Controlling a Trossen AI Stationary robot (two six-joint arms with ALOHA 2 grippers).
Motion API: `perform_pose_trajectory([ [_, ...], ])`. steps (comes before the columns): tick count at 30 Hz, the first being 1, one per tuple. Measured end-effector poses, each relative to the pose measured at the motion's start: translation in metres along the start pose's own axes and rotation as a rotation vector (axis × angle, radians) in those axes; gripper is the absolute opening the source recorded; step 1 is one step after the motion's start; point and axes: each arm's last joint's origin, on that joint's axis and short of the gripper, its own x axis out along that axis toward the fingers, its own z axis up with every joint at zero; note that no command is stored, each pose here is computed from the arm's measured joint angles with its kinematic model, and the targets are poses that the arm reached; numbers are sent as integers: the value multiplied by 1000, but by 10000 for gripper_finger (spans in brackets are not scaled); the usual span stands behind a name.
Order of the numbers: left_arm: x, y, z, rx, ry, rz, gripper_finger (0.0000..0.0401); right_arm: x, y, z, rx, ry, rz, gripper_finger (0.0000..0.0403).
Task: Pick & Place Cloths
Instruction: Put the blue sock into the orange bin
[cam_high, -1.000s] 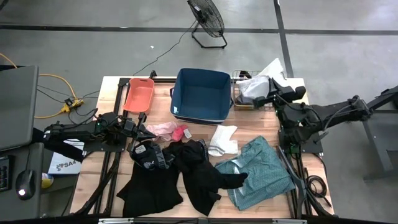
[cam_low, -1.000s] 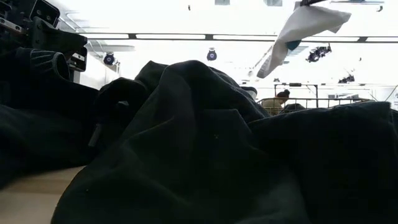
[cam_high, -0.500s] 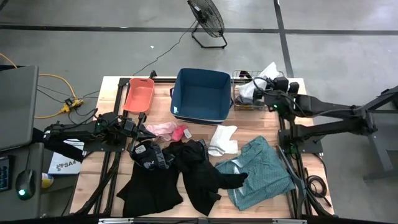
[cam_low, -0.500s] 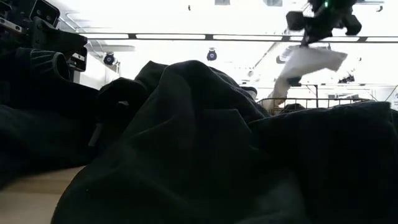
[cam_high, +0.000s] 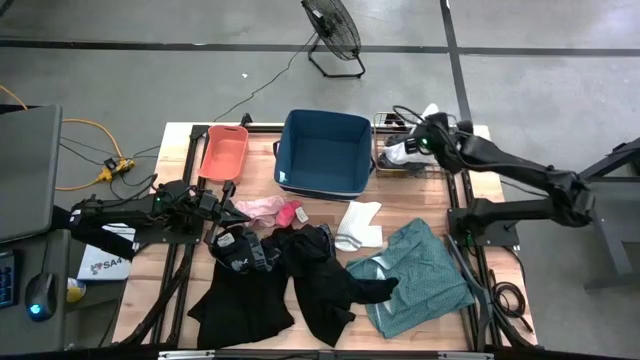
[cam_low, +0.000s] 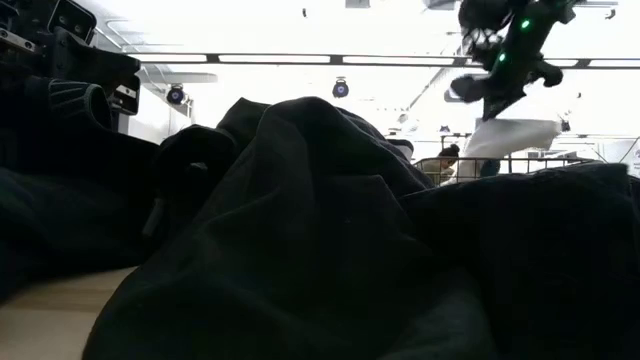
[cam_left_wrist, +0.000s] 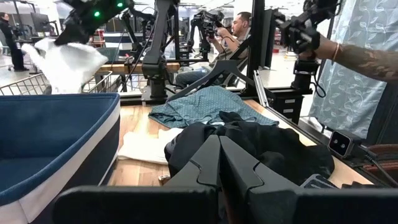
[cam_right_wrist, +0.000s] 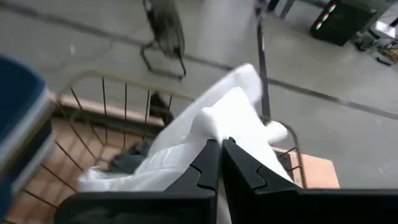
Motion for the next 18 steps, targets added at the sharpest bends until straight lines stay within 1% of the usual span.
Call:
perform_pose_trajectory([
  [3, 0, 0, 0, 0, 0, 0, 1, 21, 7, 0, -50, 71, 5, 4],
  [6, 0, 0, 0, 0, 0, -1, 1, 43, 13, -3, -55, 134, 4, 4],
  [13, 0, 0, 0, 0, 0, 0, 1, 90, 27, -12, 7, 281, 67, 4],
  [18, 0, 0, 0, 0, 0, 0, 1, 112, 31, -19, 52, 363, 102, 4],
])
